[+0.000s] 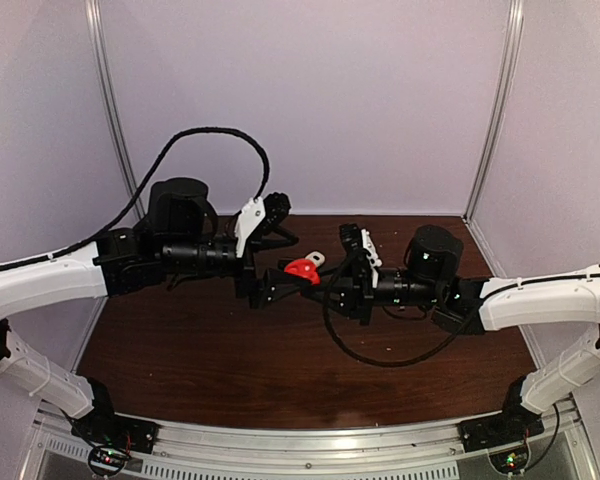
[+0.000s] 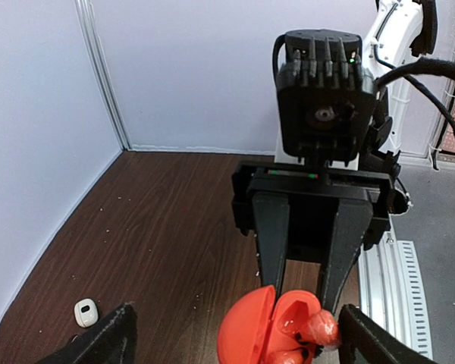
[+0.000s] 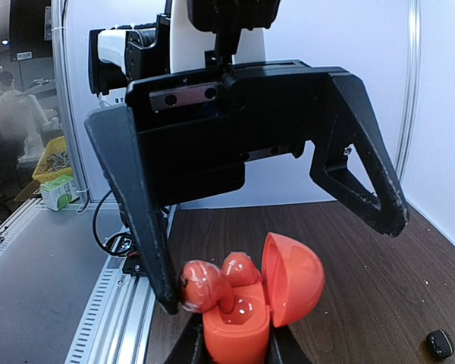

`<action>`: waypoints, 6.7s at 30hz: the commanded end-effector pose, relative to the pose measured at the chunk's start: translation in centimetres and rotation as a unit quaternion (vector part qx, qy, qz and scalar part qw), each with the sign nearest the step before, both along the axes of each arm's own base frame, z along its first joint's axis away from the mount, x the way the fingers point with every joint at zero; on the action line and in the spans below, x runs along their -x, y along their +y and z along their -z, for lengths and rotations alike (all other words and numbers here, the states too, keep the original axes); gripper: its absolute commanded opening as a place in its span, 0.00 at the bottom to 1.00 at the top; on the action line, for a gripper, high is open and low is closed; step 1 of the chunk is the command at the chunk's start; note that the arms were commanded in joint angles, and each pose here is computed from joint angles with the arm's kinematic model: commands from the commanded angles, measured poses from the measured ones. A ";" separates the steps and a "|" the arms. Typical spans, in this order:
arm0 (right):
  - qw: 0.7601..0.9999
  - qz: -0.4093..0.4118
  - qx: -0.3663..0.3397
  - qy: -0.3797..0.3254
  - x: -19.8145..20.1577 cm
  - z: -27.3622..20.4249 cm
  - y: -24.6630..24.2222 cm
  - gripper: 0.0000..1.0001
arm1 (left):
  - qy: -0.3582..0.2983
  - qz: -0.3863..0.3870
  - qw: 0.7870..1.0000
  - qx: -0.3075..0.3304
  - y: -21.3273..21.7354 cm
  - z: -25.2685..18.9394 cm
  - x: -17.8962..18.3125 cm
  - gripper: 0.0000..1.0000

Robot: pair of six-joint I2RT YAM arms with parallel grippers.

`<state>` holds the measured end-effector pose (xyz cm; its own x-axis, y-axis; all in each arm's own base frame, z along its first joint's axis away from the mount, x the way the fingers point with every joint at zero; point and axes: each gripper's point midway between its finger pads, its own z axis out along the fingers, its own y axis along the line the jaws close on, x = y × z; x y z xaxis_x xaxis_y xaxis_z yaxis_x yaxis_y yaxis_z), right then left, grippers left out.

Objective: Insert the wireless bluetooth earbuds into the charging case
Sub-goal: Adjust the right earbud in the right side groove of the charging case, then close the charging case with the earbuds inside, then pass from the right arm to the left, then place the charging case with the earbuds at the center of the board.

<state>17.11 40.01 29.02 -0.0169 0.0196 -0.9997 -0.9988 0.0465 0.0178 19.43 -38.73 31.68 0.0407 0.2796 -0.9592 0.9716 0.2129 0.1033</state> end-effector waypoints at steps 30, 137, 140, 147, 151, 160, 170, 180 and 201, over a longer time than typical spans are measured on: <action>0.997 -0.060 -0.037 -0.037 2.9 -3.5 0.5 0.00 | 0.019 -0.042 0.999 0.025 -0.1 -0.3 -3.8 0.89; 0.976 -0.054 -0.084 0.194 -0.9 -3.4 -0.6 0.00 | -0.320 0.094 0.937 -0.101 -1.8 3.2 6.6 0.54; 0.976 -0.056 -0.084 0.194 -0.9 -3.4 -0.6 0.00 | -0.319 0.089 0.938 -0.103 -1.8 3.2 6.4 0.56; 0.976 -0.063 -0.083 0.193 -0.7 -3.5 -0.5 0.00 | -0.320 0.073 0.937 -0.115 -1.7 3.6 5.8 0.41; 0.976 -0.068 -0.083 0.191 -0.5 -3.5 -0.6 0.00 | -0.315 0.064 0.940 -0.112 -1.5 3.5 5.6 0.33; 0.977 -0.062 -0.086 0.186 -0.9 -3.6 -1.3 0.51 | -0.255 0.028 0.965 -0.051 -0.2 2.2 3.6 0.25; 0.980 0.040 -0.100 0.166 -5.6 -3.4 -5.9 0.83 | -0.093 -0.045 0.994 0.035 3.3 4.3 -2.5 0.23; 0.976 0.130 -0.084 0.153 -8.6 -2.1 -9.9 0.96 | 0.059 -0.233 0.971 0.010 6.2 12.3 -13.5 0.22; 0.972 0.151 -0.071 0.164 -9.1 -0.7 -10.6 1.00 | 0.237 -0.363 0.898 -0.073 10.3 25.1 -27.3 0.24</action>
<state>25.96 29.88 29.07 -0.3317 0.1948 -0.9231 -0.8780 0.2942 0.3776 44.94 -29.00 6.80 -0.5691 0.2298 -0.7895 0.5720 0.8005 -0.1793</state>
